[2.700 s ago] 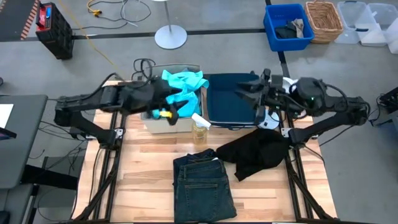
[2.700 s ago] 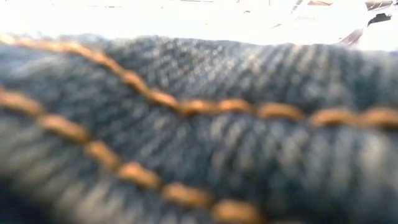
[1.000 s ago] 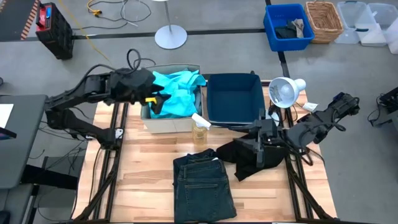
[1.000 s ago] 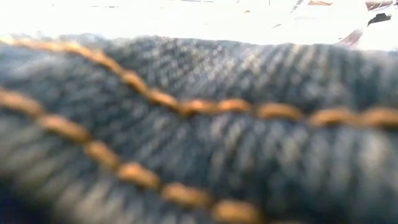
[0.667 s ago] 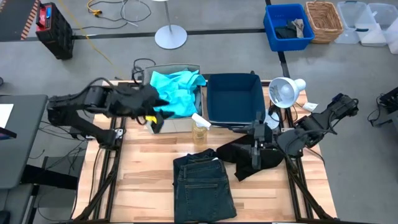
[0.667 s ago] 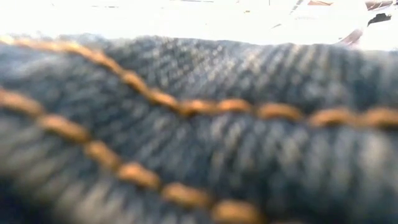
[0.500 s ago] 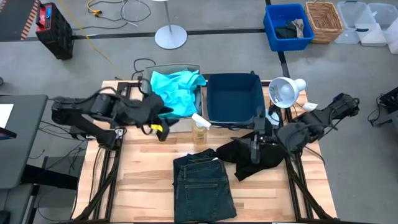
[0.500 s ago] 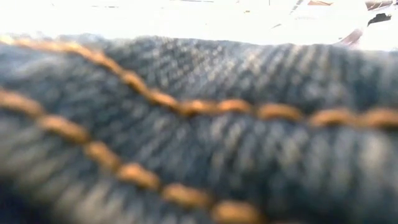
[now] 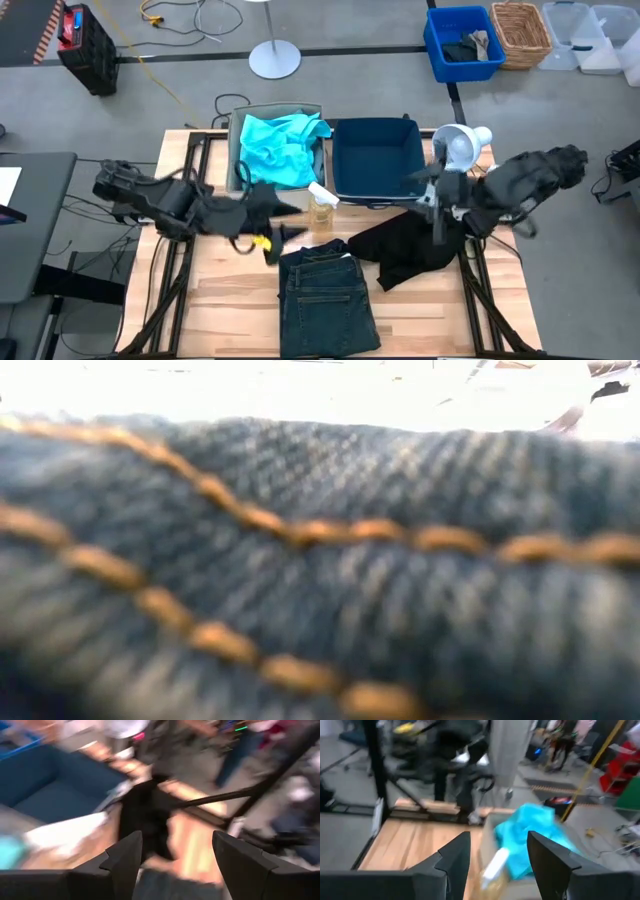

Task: Sort clothes
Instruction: Put the dark blue pants into the blue laundry organizer

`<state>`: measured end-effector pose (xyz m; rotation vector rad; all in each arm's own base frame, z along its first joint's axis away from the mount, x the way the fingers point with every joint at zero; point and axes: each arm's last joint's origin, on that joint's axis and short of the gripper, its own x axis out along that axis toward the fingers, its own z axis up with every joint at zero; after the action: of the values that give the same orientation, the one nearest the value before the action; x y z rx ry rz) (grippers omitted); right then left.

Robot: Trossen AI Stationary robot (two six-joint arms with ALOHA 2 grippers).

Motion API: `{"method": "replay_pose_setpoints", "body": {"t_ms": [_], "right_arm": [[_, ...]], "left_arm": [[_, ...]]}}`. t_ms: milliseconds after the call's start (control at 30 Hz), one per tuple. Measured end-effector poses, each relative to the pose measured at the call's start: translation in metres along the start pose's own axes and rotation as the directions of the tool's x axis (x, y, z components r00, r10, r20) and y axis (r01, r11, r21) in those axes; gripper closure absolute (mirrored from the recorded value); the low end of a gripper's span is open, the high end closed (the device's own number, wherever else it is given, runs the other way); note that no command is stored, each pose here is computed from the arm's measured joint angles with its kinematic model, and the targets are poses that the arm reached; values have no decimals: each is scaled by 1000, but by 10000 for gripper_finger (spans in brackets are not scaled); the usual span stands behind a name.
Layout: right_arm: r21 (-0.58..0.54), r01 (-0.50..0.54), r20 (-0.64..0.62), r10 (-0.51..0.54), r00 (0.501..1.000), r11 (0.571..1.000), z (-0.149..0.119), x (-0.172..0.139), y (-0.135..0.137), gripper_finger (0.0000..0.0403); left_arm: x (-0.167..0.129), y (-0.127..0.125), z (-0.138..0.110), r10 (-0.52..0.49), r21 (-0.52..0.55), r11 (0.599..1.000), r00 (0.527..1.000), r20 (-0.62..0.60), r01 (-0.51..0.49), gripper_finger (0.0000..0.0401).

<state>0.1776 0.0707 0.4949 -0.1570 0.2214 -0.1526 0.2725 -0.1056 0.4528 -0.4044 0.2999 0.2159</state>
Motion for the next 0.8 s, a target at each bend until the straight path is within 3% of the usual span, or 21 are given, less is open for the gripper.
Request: {"method": "replay_pose_setpoints", "body": {"t_ms": [67,167,267,367,533,667,800], "right_arm": [[17,29,37,-30,999,999,10,-9,-13,196],[21,61,35,-61,997,998,9,-19,-32,196],[39,35,-19,-34,999,999,3,-18,-42,196],[68,-37,-53,40,998,997,-1,-13,-39,196],[79,-188,-39,192,981,979,-13,1,-8,196],[81,-300,87,293,952,951,-13,4,22,196],[73,-282,188,265,946,957,-4,-6,35,196]], "left_arm": [[3,-17,2,-130,31,991,990,53,129,163],[0,-32,20,-299,106,953,929,217,282,163],[-16,-36,46,-337,190,940,857,389,284,163],[-32,-34,66,-273,220,958,825,495,185,163],[-42,-21,66,-60,173,985,878,475,-27,163],[-40,-12,54,-1,108,993,930,367,-41,163],[-30,-14,31,16,82,996,964,265,-39,163]]}}
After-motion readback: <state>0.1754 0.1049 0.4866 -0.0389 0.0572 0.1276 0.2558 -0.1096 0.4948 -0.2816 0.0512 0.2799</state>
